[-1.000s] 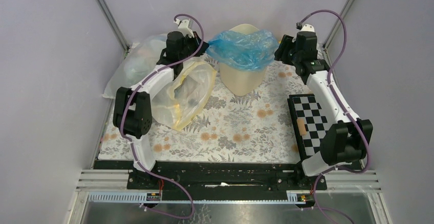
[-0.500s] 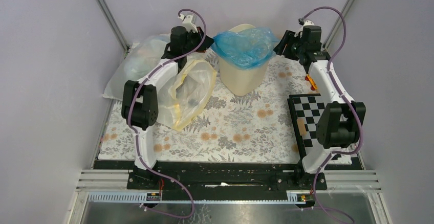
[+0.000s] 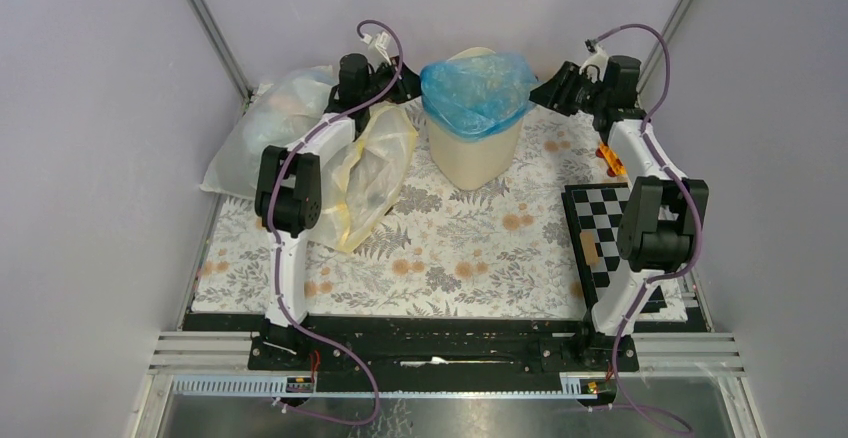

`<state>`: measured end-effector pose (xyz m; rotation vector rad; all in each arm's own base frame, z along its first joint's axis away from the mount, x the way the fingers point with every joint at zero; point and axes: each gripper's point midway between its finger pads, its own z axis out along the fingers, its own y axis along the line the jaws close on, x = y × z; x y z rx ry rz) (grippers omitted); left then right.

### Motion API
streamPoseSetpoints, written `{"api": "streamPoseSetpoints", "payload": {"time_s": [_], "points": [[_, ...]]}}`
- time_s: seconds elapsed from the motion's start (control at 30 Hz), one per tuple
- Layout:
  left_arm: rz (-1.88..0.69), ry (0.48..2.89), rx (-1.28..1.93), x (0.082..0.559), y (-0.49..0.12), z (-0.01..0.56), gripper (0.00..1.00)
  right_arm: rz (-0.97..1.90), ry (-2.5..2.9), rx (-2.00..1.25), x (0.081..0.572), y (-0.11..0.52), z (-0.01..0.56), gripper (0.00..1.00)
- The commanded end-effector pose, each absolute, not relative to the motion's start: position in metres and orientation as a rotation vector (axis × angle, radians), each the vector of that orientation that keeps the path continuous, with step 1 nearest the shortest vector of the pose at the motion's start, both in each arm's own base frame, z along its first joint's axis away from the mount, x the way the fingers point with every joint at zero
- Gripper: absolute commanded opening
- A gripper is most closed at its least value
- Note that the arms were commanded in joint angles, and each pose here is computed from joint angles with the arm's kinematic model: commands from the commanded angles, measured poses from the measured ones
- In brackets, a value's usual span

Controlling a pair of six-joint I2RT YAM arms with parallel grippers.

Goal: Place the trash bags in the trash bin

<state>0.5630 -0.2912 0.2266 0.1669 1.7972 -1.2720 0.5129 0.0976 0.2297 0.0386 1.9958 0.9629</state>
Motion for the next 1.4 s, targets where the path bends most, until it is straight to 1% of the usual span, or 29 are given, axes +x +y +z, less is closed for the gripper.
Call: {"api": "streamPoseSetpoints", "payload": {"time_s": [0.0,0.2,0.33,0.37,0.5,0.67,0.83,0.87,0.97,1.03,1.13,1.37], "points": [[-1.485,1.639,0.368,0.534,-0.309,0.276,0.19,1.150,1.825,-0.206,0.487,0.128,0.274,0.49],[-1.581,1.657,0.457,0.504,-0.315,0.277,0.18,1.192,1.832,-0.209,0.467,0.136,0.274,0.47],[-1.603,1.683,0.462,0.486,-0.318,0.274,0.18,1.180,1.859,-0.099,0.443,0.139,0.267,0.45],[-1.611,1.690,0.464,0.481,-0.320,0.273,0.18,1.178,1.878,-0.055,0.435,0.139,0.257,0.44],[-1.621,1.711,0.489,0.459,-0.327,0.271,0.18,1.139,1.872,0.065,0.403,0.133,0.251,0.41],[-1.616,1.728,0.517,0.434,-0.337,0.272,0.18,1.122,1.914,0.101,0.358,0.150,0.243,0.38],[-1.635,1.750,0.527,0.422,-0.347,0.265,0.17,1.072,1.906,0.110,0.328,0.150,0.243,0.39],[-1.639,1.749,0.531,0.420,-0.348,0.266,0.17,1.041,1.910,0.108,0.324,0.146,0.243,0.41],[-1.631,1.742,0.525,0.419,-0.346,0.270,0.18,0.864,1.934,0.120,0.325,0.126,0.243,0.61],[-1.618,1.732,0.515,0.420,-0.344,0.275,0.21,0.746,1.964,0.137,0.324,0.112,0.244,0.71],[-1.605,1.720,0.506,0.422,-0.341,0.282,0.24,0.647,1.909,0.087,0.324,0.100,0.272,0.76],[-1.561,1.712,0.453,0.427,-0.331,0.294,0.27,0.531,1.768,-0.032,0.315,0.090,0.340,0.78]]}}
